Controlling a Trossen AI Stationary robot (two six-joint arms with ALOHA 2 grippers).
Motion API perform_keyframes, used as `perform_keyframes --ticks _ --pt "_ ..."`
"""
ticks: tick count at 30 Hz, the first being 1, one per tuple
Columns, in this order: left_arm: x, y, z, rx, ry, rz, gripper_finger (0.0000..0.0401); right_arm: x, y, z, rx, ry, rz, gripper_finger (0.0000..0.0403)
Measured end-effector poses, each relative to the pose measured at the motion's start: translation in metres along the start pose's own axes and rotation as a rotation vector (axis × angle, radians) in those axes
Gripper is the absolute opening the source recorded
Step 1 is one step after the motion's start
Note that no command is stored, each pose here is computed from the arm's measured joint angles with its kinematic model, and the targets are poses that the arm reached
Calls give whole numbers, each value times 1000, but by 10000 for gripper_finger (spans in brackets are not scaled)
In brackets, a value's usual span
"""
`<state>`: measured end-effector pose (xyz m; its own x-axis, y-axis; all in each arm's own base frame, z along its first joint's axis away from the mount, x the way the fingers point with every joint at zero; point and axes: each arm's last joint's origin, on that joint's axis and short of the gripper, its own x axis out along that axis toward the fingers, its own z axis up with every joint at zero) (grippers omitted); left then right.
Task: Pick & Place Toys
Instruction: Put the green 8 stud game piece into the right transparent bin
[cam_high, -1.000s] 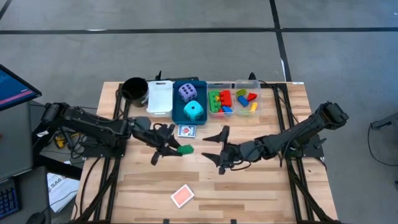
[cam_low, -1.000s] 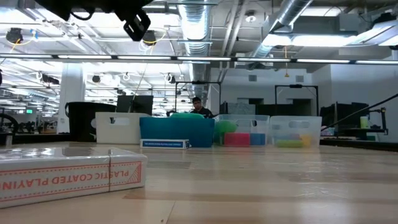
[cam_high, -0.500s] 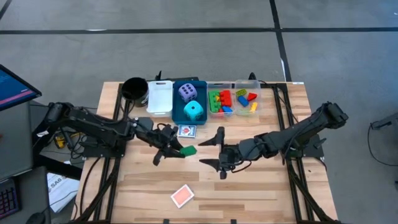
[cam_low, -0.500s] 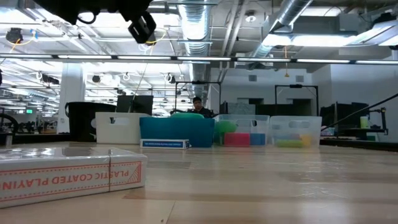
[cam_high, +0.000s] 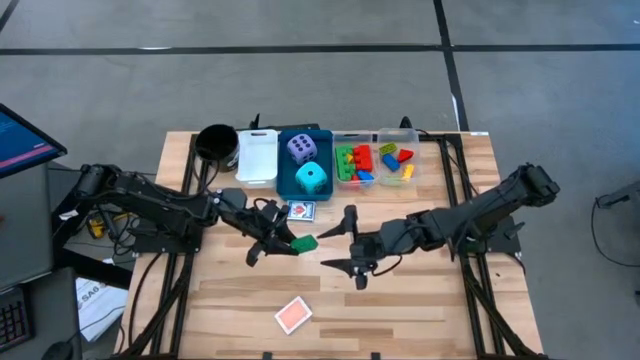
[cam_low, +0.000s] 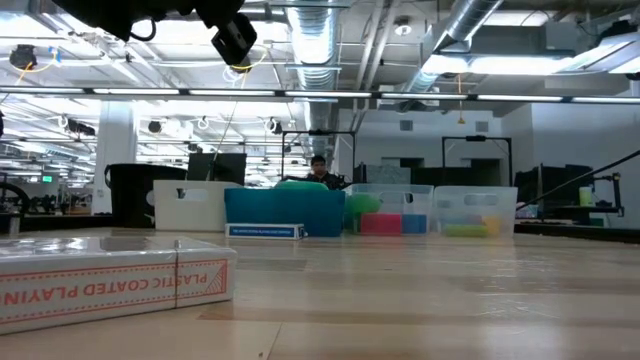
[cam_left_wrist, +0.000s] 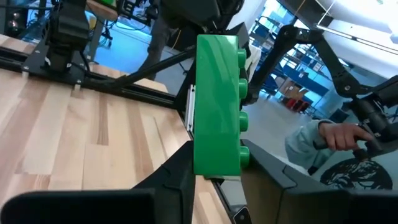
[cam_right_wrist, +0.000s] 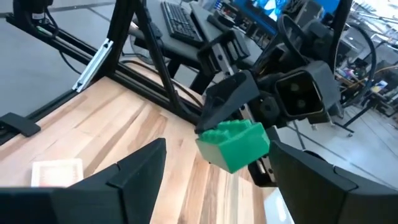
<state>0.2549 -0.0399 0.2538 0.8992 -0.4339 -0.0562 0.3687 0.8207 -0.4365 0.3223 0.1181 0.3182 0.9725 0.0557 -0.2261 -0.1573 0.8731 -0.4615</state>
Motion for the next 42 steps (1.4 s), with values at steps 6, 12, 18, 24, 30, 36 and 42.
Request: perform_keyframes --ticks 6,12,18,24,30,36,42 --pt "0 0 1 5 -16 2 91 2 -7 -3 19 -4 -1 281" --pt "2 1 1 7 -25 7 91 4 -11 -5 29 2 -12 281" --pt "12 8 -5 -9 -41 -1 91 4 -11 -4 28 -7 1 281" --pt "24 11 -6 -19 -55 -50 91 4 -11 -5 29 -7 12 281" --pt "38 8 8 2 -58 -122 91 4 -9 -5 48 -20 61 281" --pt "44 11 9 31 -18 -110 91 3 -8 -3 54 -30 63 281" --pt "43 13 11 37 -36 -107 91 3 -8 -3 55 -31 63 281"
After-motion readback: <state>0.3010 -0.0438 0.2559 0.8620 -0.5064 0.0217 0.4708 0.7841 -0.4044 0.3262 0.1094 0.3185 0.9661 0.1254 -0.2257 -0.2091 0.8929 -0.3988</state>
